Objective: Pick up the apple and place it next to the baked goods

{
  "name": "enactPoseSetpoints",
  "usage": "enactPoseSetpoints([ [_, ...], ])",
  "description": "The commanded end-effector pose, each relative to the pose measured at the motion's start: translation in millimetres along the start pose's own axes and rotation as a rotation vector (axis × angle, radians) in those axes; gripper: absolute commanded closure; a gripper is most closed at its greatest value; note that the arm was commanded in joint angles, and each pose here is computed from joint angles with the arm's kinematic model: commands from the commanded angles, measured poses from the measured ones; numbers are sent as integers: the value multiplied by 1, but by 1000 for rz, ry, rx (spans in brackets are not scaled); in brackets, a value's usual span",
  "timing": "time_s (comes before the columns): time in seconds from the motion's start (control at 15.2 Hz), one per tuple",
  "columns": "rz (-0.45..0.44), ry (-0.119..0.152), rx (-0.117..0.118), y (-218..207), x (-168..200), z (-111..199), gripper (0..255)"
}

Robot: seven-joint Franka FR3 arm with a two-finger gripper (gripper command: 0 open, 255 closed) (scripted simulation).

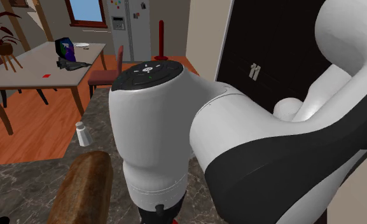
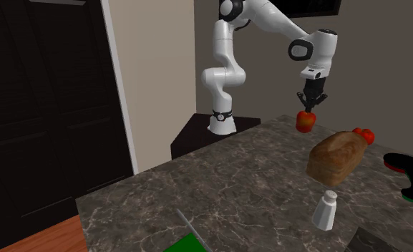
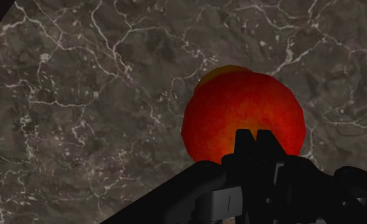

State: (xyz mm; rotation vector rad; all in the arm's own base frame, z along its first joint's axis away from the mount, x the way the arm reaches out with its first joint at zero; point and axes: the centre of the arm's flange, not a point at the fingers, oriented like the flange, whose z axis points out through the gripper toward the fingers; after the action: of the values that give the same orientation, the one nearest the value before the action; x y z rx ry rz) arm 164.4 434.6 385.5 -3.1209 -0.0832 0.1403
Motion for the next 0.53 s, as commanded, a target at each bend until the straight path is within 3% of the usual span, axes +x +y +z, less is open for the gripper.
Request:
enactPoseSetpoints([
  [0.0,0,0,1,-1,0,11,255],
  [0.46,0,0,1,-1,2,25,255],
])
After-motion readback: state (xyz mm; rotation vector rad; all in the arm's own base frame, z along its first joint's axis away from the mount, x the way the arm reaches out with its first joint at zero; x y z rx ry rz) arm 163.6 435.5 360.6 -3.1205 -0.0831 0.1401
